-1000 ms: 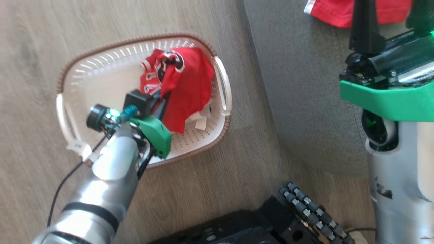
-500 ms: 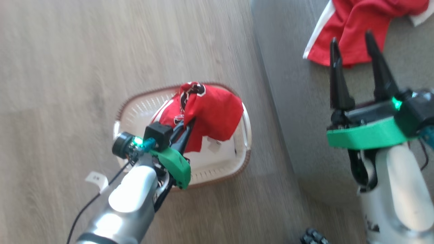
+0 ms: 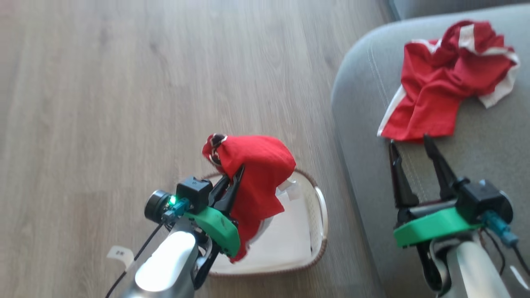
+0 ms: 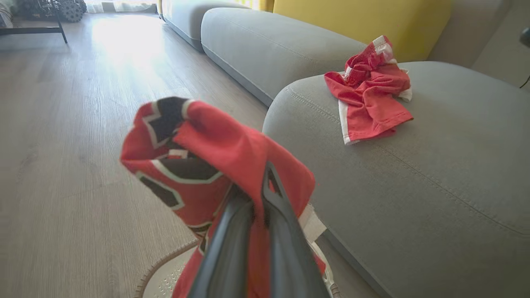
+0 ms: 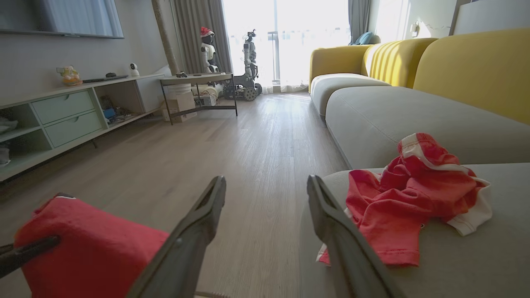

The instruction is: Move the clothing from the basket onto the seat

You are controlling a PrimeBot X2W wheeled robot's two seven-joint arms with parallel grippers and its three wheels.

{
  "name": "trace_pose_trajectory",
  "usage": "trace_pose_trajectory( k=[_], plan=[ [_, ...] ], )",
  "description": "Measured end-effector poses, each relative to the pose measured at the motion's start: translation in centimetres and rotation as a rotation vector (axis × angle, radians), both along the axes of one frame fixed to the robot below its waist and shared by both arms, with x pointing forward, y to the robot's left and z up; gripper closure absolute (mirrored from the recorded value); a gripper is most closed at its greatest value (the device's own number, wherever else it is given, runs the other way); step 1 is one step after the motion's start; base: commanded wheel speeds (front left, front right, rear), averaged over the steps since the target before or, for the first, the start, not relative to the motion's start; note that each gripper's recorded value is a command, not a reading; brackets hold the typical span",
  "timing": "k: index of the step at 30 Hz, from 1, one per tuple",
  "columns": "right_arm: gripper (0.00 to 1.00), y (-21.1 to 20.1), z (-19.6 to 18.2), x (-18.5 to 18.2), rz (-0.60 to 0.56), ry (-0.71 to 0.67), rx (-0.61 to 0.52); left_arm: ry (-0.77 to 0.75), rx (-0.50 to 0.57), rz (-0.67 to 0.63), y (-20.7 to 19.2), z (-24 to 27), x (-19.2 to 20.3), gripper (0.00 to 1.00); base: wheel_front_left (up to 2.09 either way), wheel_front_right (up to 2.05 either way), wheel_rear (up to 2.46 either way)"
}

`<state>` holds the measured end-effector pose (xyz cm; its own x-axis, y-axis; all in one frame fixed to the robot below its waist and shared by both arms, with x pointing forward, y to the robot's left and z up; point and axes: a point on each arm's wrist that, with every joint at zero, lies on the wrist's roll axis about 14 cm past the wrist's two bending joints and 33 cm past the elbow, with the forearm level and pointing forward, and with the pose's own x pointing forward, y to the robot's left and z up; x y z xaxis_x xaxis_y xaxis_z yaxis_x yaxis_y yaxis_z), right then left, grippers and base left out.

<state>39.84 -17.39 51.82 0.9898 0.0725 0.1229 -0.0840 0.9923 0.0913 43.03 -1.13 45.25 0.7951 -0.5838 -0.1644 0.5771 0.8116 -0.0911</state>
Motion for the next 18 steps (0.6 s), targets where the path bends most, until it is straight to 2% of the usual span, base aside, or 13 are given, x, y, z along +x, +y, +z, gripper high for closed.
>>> trace_pose_trajectory(
  k=[9, 18],
  plan=[
    [0.00, 1.1, 0.4, -3.5, 0.030, -0.009, 0.005, -0.136, -0.044, 0.078, 2.3, 5.6, -2.1, 1.00, 0.00, 0.00, 0.00],
    [0.00, 2.3, 1.1, -3.9, 0.066, -0.028, 0.005, -0.222, -0.072, 0.144, 4.2, 9.4, -2.1, 1.00, 0.00, 0.00, 0.00]
  ],
)
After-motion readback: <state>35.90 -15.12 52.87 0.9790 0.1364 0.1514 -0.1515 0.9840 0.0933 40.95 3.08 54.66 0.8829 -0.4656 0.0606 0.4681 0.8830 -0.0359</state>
